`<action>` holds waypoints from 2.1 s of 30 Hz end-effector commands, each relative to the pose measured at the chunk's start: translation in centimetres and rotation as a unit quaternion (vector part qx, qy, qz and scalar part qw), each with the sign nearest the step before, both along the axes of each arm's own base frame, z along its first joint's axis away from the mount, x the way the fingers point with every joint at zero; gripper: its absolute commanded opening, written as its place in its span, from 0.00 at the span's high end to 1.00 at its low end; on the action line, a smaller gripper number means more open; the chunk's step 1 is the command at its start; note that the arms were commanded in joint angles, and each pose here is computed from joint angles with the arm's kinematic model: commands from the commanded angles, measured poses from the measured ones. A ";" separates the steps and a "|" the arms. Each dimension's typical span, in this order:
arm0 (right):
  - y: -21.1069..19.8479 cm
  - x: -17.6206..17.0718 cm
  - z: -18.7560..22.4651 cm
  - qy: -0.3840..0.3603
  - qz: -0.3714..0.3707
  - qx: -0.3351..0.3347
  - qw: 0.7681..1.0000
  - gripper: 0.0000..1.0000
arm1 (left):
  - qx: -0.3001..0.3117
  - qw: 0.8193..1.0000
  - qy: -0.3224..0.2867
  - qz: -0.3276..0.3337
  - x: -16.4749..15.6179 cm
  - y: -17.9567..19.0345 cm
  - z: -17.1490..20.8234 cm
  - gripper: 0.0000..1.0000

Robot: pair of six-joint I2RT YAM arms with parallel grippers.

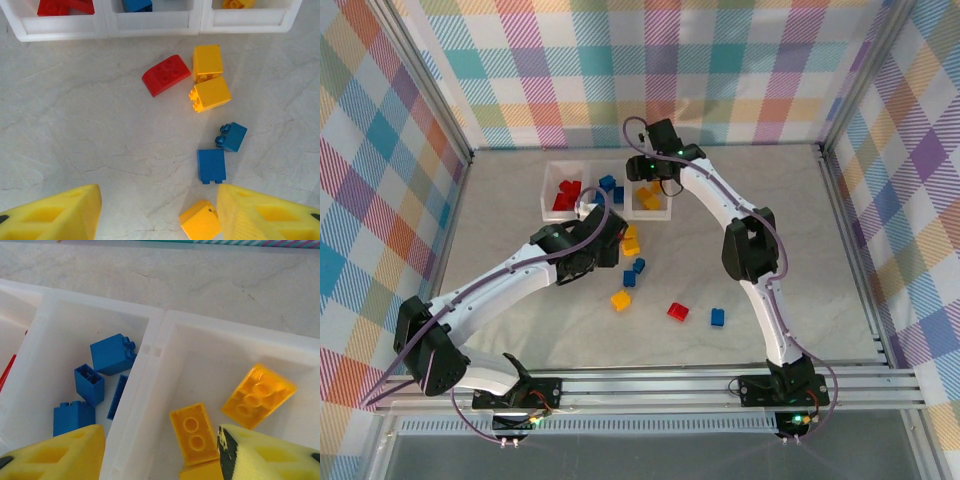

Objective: Sort the legos into containers by color

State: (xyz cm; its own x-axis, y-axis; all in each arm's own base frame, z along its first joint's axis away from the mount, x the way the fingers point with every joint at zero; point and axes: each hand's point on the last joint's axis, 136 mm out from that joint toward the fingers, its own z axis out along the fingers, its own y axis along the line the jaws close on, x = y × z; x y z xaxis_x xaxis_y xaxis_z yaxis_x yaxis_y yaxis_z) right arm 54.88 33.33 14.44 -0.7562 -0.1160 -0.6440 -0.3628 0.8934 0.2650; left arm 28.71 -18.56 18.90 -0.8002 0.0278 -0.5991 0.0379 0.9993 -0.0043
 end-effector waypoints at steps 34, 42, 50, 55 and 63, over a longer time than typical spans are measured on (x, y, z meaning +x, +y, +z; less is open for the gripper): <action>-18.5 -26.1 0.1 0.045 -0.104 -0.029 0.993 0.35 | 0.061 0.980 0.113 -0.154 4.6 -10.4 -12.9 0.52; -19.3 -26.7 0.7 0.038 -0.114 -0.030 0.992 0.34 | 0.083 0.979 0.132 -0.134 5.1 -9.3 -14.1 0.53; -19.5 -26.8 0.8 0.036 -0.117 -0.030 0.992 0.34 | 0.083 0.979 0.139 -0.126 5.0 -8.7 -14.6 0.63; -19.6 -26.8 0.8 0.036 -0.118 -0.030 0.992 0.34 | 0.081 0.978 0.142 -0.127 4.8 -8.7 -14.7 0.69; -20.0 -27.0 1.1 0.029 -0.122 -0.032 0.992 0.34 | 0.076 0.979 0.138 -0.130 4.9 -8.8 -13.3 0.78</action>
State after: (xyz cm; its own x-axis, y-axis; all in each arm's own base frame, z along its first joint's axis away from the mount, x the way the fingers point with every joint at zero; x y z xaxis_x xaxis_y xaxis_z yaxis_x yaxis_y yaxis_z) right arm 28.37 14.19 15.59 -0.8023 0.0223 -0.5965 -0.1449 0.9621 0.2309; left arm 33.85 -28.14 4.90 -0.8763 0.3199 -0.3602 0.3093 0.9468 0.0884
